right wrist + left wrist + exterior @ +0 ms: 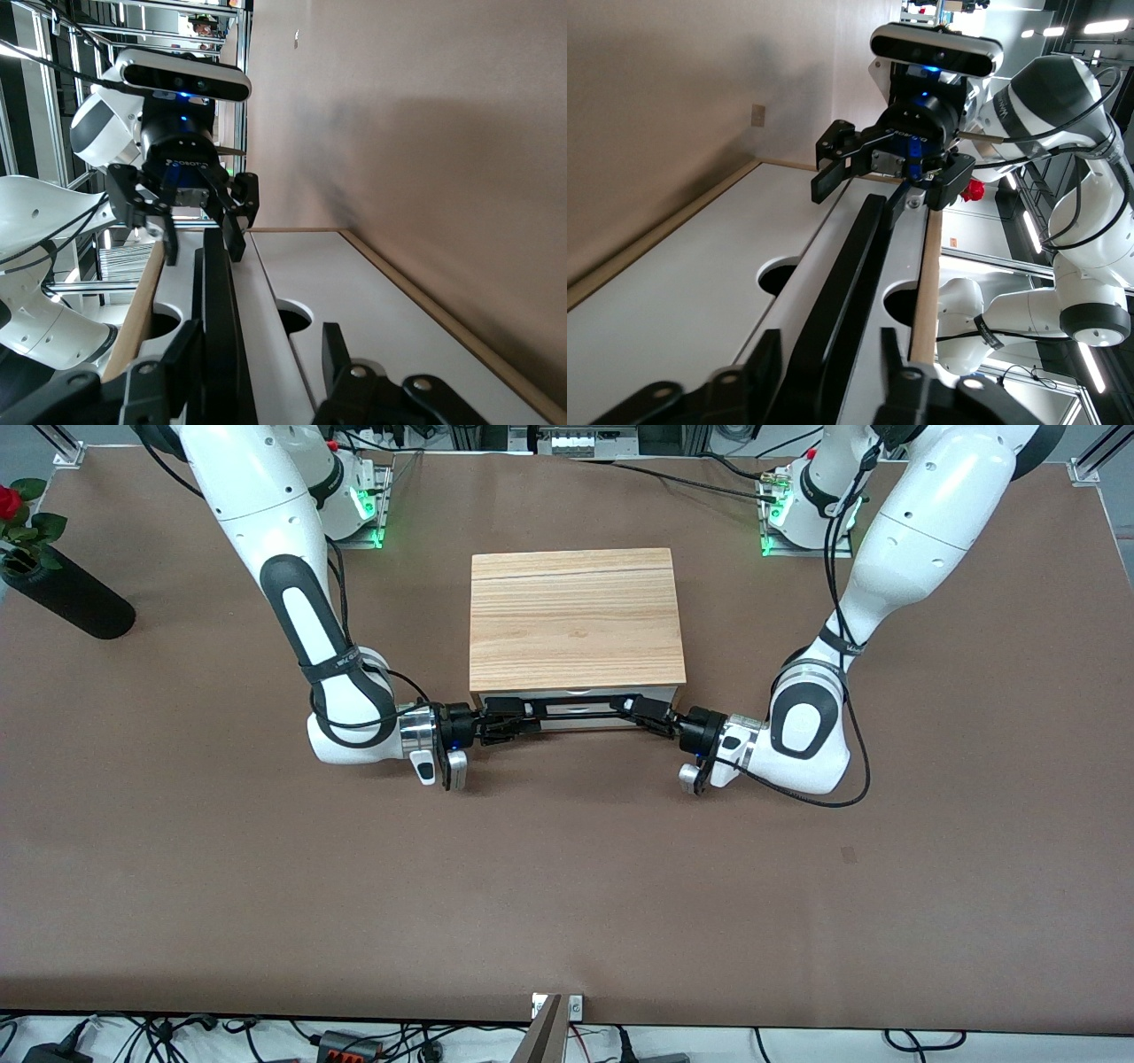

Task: Pull top drawer with both arms simultaneously
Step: 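Close both grippers on the ends of the black handle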

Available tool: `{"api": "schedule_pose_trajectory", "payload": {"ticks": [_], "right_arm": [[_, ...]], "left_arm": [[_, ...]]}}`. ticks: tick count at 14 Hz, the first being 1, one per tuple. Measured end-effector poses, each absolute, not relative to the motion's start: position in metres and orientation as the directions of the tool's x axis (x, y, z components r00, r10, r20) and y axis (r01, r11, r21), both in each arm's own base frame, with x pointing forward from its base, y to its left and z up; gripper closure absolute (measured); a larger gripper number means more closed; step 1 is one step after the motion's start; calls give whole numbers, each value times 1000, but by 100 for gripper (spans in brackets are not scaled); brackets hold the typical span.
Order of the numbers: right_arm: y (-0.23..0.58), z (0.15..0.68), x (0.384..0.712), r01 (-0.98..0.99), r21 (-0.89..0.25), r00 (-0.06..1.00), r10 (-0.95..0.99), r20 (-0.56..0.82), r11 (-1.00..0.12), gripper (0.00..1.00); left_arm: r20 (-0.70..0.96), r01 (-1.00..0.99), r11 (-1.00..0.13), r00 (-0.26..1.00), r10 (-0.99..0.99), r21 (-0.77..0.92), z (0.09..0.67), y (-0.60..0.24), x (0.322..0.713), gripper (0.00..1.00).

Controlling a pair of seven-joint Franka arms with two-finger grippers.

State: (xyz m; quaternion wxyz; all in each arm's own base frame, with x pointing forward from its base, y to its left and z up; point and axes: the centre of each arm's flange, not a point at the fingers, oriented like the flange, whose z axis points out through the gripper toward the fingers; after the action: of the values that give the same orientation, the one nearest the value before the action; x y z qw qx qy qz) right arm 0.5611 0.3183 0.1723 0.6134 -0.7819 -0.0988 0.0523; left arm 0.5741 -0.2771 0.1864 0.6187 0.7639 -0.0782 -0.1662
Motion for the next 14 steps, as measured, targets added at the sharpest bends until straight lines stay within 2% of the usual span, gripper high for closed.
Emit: {"api": "schedule_pose_trajectory", "payload": {"ticks": [1,2,3,5,6,8,14], "right_arm": [[319,174,561,89,-971,975,219,40,-221,45],[319,175,561,90,-972,975,220,42,-216,51],[319,175,562,91,-972,975,220,42,-216,51],[320,179,562,93,-974,974,220,47,-206,62],[320,178,562,94,-974,974,220,48,-207,63],[321,183,563,123,-974,971,228,78,-188,81],[320,181,563,165,-971,965,231,122,-175,81]], "left_arm": [[-160,89,-223,932,-325,971,185,-277,573,50],[-161,89,-225,933,-323,970,184,-277,573,58],[-161,89,-229,934,-318,969,182,-276,573,69],[-163,91,-230,934,-317,969,180,-276,573,72],[-157,87,-226,935,-316,970,180,-276,573,77],[-136,67,-218,937,-320,974,179,-275,573,79],[-129,64,-210,941,-313,976,179,-275,573,79]]}}
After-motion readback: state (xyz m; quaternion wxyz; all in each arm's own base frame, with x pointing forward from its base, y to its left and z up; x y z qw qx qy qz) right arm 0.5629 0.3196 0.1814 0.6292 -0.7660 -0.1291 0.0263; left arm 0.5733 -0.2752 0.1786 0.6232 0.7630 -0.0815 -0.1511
